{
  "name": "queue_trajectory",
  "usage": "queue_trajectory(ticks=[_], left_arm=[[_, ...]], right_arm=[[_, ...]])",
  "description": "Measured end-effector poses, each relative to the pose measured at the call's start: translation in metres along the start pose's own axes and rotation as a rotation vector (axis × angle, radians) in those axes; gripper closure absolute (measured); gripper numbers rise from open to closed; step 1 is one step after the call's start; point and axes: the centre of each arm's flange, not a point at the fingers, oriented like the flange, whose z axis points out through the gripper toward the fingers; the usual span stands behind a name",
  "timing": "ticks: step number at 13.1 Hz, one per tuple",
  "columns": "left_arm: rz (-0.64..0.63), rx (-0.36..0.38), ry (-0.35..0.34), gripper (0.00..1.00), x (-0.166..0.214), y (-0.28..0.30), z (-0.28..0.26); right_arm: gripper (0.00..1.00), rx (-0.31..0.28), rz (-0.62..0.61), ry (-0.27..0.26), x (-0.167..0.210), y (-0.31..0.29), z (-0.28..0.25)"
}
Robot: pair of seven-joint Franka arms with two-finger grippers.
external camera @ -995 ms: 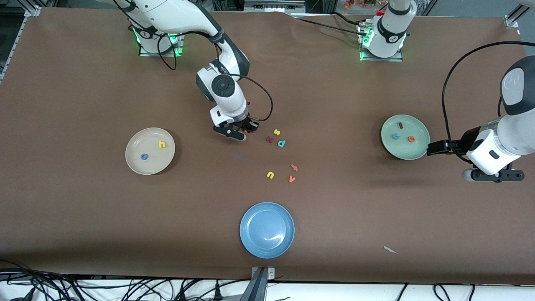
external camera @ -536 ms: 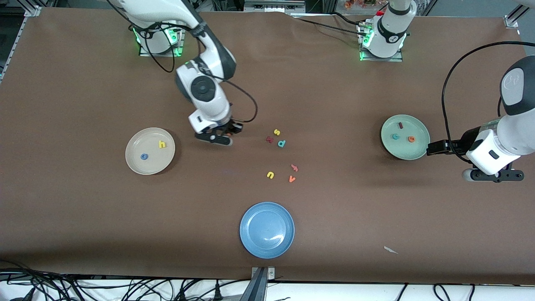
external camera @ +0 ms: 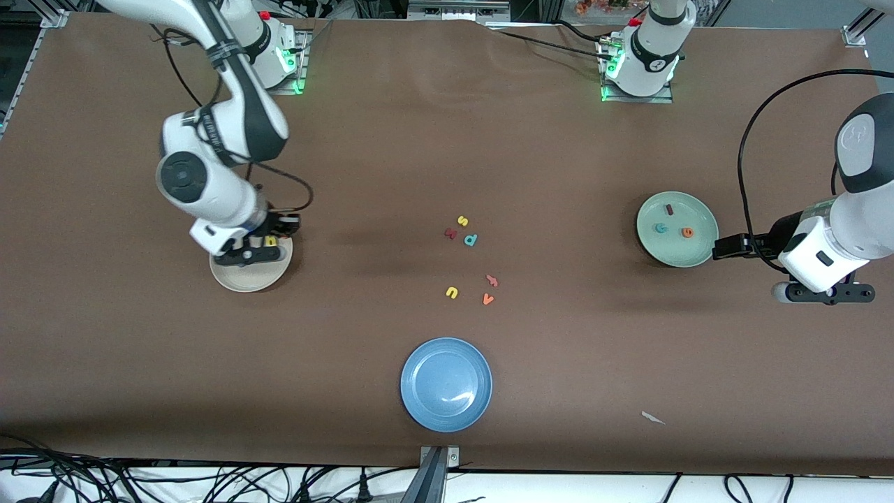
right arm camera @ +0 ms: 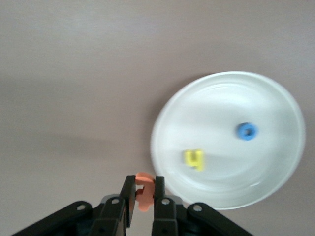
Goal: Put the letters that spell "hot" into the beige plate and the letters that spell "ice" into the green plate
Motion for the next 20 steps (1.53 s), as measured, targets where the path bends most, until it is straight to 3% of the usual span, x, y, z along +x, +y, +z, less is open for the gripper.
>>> queue_trajectory(ticks=[5,12,13,17,20], left_arm=[[0.000,-0.001,-0.005,0.00,0.001,0.000,0.003],[0.000,-0.001,-0.008,0.00,0.002,0.000,0.005],[0.000,-0.001,-0.008,0.00,0.002,0.000,0.005],[-0.001,-0.001,-0.007,0.00,0.002,-0.001,0.005],[-0.002,-0.001,-0.007,0.00,0.002,-0.001,0.005]], right_arm=[[0.78,-0.009,-0.059,-0.014,-0.002,0.045,0.006],[0.04,-0.011,-0.048,-0.012,-0.002,0.053,0.007],[0.00,-0.011,-0.048,-0.010,-0.002,0.053,0.006],[0.00,-0.008,0.014,0.036,0.001,0.049,-0.029],[0.00,-0.001,0.028,0.022,-0.002,0.035,-0.091]])
